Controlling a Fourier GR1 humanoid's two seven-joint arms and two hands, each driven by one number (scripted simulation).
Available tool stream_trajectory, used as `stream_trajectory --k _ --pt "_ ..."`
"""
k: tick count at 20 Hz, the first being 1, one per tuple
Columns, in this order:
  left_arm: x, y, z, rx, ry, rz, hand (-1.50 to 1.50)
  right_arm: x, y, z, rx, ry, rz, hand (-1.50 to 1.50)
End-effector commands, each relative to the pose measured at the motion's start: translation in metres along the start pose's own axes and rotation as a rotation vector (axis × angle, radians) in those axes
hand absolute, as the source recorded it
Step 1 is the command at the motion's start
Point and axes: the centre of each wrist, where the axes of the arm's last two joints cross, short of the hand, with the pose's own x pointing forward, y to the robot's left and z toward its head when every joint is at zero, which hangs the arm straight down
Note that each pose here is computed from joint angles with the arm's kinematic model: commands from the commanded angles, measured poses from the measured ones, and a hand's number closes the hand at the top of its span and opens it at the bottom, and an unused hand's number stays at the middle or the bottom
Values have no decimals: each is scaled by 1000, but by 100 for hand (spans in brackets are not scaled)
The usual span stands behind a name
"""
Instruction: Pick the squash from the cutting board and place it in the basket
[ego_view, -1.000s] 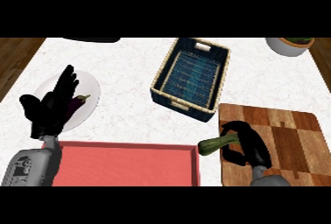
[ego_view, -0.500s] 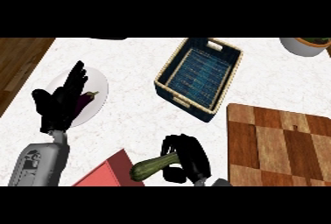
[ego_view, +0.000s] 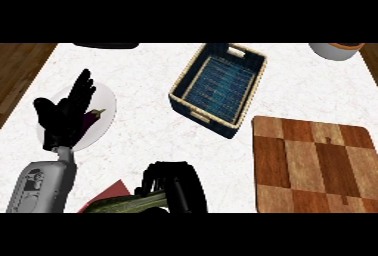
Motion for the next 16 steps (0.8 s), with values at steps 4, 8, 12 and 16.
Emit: stream_trajectory --k 4,8,12,16 --pt "4 10 -1 36 11 9 0 59 -2 -29 -89 -22 10 150" --pt "-13 6 8 24 23 -12 0 99 -19 -58 -173 -2 -38 150" --pt "-4 12 4 4 8 -22 0 120 -29 -93 -286 27 -79 150" --pt "-12 19 2 20 18 -9 0 155 -35 -124 -344 33 -11 150"
